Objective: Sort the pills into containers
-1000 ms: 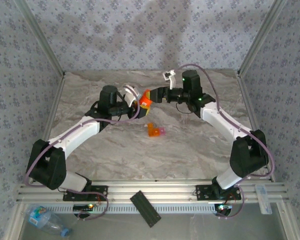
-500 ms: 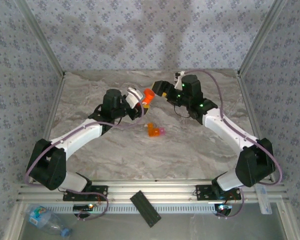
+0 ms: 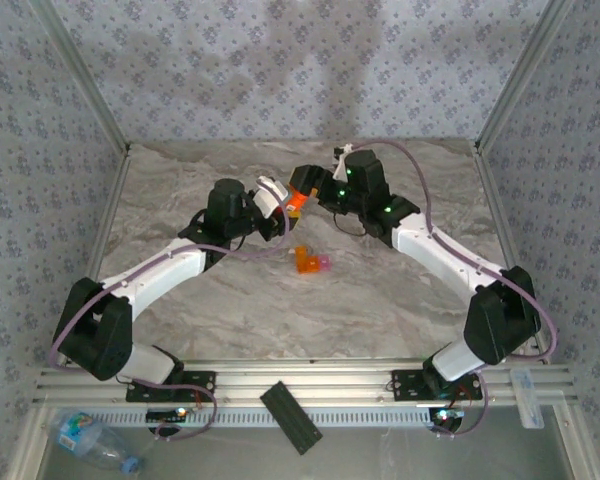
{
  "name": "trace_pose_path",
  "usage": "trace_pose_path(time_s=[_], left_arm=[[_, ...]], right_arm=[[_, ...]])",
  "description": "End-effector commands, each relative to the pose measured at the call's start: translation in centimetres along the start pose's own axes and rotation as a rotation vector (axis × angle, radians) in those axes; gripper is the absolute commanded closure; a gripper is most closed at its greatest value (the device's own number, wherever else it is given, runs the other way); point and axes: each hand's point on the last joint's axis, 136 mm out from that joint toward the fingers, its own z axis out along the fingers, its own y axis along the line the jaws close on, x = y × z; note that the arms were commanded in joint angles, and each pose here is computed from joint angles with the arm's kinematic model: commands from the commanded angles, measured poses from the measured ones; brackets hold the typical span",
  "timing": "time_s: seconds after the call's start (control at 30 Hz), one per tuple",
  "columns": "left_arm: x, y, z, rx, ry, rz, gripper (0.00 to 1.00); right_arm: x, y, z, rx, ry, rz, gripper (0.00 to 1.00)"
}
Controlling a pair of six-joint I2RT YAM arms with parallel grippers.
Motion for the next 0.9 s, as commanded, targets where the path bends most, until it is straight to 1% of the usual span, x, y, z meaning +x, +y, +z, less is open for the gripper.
trace_pose_path(time_s=[0.0,0.1,0.23,0.37,0.43,0.53,0.6,0.7,0.77,0.8,0.87], left_arm=[[-1.8,0.1,0.2,-0.003,-0.059,0.036,1.00],[-1.8,0.1,0.2,-0.001,-0.059,0.033,1.00],[-1.9,0.1,0.1,-0.001,-0.062,0.032,1.00],[-2.1,-0.1,-0.1,0.007,-0.066,0.030,1.00],[-2.4,-0.4,-0.3,0.024,-0.069,0.028,1.00],[-2.8,-1.0,-0.8,0.061,-0.077,0.018,1.00],[-3.1,-1.5,-1.2,0.104,-0.084,0.003,1.00],[-3.8,-2.6,-2.0,0.202,-0.094,-0.033,1.00],[-4.1,-3.2,-2.5,0.257,-0.096,-0.054,1.00],[-4.2,-3.4,-2.6,0.278,-0.094,-0.062,1.00],[-4.2,-3.6,-2.7,0.291,-0.091,-0.064,1.00]], right_arm=[[-0.2,0.7,0.3,-0.005,-0.007,0.004,0.24],[-0.1,0.6,0.3,-0.006,-0.004,0.003,0.29],[0.0,0.5,0.2,-0.003,-0.010,-0.009,0.43],[0.1,0.6,0.1,-0.014,0.001,-0.034,0.55],[0.0,0.9,0.0,-0.044,0.014,-0.070,0.59],[-0.3,1.3,-0.1,-0.106,0.030,-0.147,0.61],[-0.4,1.8,-0.3,-0.150,0.051,-0.247,0.61],[0.6,3.1,-1.1,-0.259,0.104,-0.490,0.59],[1.5,2.8,-1.4,-0.291,0.159,-0.581,0.58],[1.6,2.5,-1.4,-0.303,0.179,-0.597,0.58],[1.2,2.3,-1.2,-0.324,0.193,-0.574,0.57]])
